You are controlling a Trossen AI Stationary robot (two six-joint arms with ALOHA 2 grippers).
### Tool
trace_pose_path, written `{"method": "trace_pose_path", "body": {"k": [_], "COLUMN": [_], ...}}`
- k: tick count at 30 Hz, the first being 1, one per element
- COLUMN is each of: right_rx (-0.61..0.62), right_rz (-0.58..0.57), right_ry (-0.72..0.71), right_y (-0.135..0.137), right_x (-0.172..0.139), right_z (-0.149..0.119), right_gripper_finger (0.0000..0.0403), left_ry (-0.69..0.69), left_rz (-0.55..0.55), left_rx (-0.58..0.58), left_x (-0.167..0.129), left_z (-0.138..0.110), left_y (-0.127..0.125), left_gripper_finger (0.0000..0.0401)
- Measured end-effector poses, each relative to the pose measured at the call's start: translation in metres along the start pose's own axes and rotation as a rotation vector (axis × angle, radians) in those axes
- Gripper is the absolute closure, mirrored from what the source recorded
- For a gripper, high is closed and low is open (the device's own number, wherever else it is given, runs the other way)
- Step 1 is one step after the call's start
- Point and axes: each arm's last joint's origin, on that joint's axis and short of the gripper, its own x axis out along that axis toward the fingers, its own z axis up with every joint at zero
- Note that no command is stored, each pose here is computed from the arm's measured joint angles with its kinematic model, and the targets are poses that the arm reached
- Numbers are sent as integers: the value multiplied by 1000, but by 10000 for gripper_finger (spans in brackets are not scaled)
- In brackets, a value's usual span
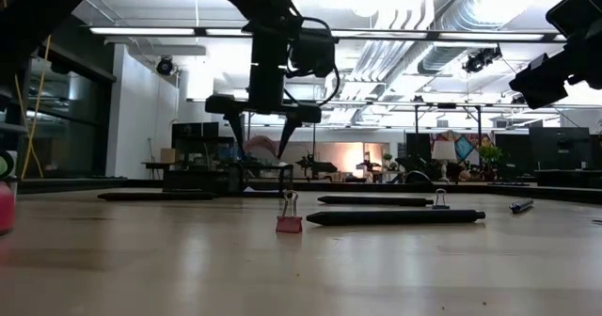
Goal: Pick and place office supplies into organizer
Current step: Put the pink sticky note into the desk organizer, then put the black pen into the desk organizer
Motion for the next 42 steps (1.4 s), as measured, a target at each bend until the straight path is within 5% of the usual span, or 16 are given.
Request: {"method": "trace_pose_path", "body": {"k": [16, 26, 34, 42], "right_rx": [0, -1, 0, 0], "right_rz": [0, 0, 0, 0], "right_ry": [0, 0, 0, 0], "right_y": [0, 0, 0, 0], "right_x": [0, 0, 0, 0], "right_z": [0, 0, 0, 0], "right_gripper_finger": [196, 196, 196, 196], "left_ry": [27, 9, -11, -152], "left_rz": [-39, -1, -30, -164], "left_rx": [26, 18, 20, 267], "left_x": [6, 6, 5, -32], "left_z": [-3, -1, 1, -36], "left_y": [-3, 1, -1, -13], "left_gripper_finger": [115, 10, 14, 14]}}
